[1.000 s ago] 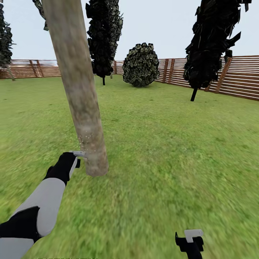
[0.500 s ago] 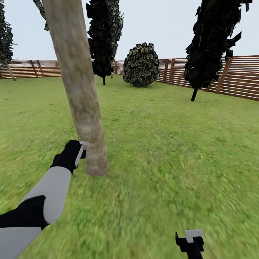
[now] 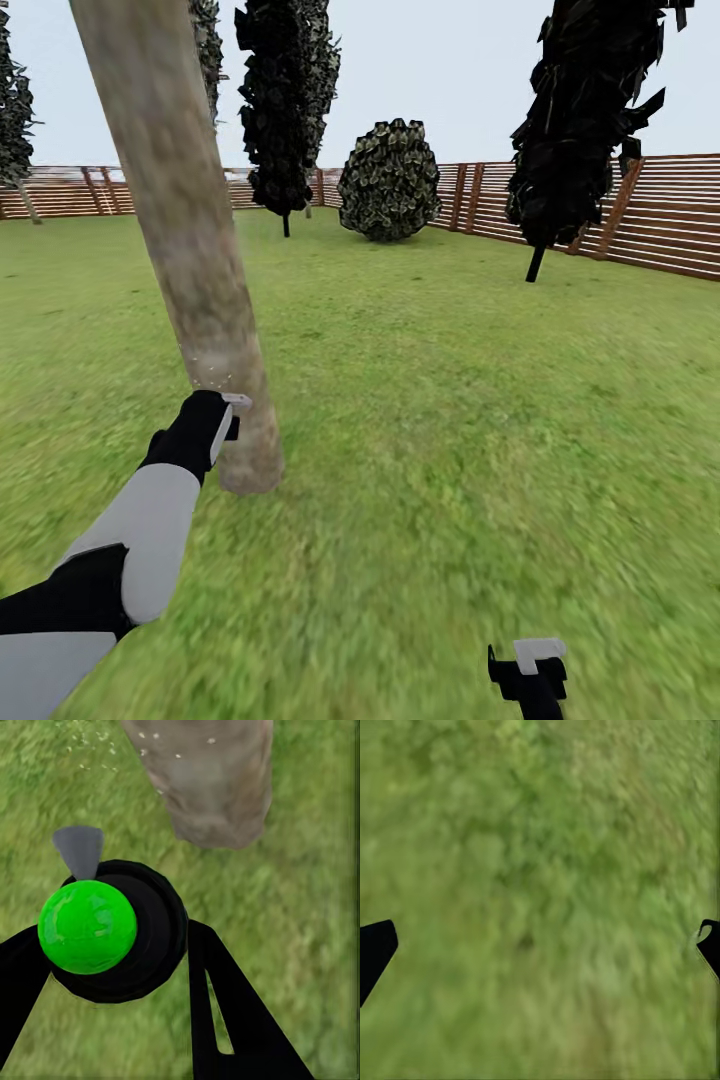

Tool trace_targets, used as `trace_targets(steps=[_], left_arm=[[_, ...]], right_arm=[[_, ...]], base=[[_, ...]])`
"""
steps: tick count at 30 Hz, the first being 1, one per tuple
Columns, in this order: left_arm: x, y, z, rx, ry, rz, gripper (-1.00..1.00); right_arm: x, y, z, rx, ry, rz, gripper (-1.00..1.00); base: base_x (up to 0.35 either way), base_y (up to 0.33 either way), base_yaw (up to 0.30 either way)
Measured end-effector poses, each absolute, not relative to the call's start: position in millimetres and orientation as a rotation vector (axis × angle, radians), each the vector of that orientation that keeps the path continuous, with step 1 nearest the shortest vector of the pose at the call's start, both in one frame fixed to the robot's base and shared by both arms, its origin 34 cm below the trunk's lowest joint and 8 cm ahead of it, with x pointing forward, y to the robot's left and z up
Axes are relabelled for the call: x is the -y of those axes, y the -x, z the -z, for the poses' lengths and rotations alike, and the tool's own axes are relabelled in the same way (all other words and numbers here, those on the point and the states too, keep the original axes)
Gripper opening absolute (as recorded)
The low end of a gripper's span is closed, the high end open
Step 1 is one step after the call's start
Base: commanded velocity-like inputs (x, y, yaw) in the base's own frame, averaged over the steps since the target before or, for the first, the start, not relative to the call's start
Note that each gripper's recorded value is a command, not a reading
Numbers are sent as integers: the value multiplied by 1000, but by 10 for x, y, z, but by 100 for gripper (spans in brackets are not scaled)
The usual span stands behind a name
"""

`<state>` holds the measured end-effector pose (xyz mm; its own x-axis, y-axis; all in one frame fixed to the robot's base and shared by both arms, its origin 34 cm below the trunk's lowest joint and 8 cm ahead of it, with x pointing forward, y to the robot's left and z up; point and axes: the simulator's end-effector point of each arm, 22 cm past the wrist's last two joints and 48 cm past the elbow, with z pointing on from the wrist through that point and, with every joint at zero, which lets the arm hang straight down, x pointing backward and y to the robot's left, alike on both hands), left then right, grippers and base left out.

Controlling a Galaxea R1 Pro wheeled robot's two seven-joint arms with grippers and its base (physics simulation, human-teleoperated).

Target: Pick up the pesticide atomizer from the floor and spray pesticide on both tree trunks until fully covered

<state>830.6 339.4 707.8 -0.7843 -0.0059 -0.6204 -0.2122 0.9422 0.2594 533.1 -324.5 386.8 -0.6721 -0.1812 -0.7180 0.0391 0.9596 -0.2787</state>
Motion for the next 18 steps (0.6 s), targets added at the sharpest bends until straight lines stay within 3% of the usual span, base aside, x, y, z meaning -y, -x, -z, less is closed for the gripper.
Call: trace_targets(steps=[18], left_arm=[[-3644,-7368,-5671,-2549,133,-487,-100]], right_arm=[[3233,-5332,-3866,-2284,101,342,100]], base=[[284,-136,0]])
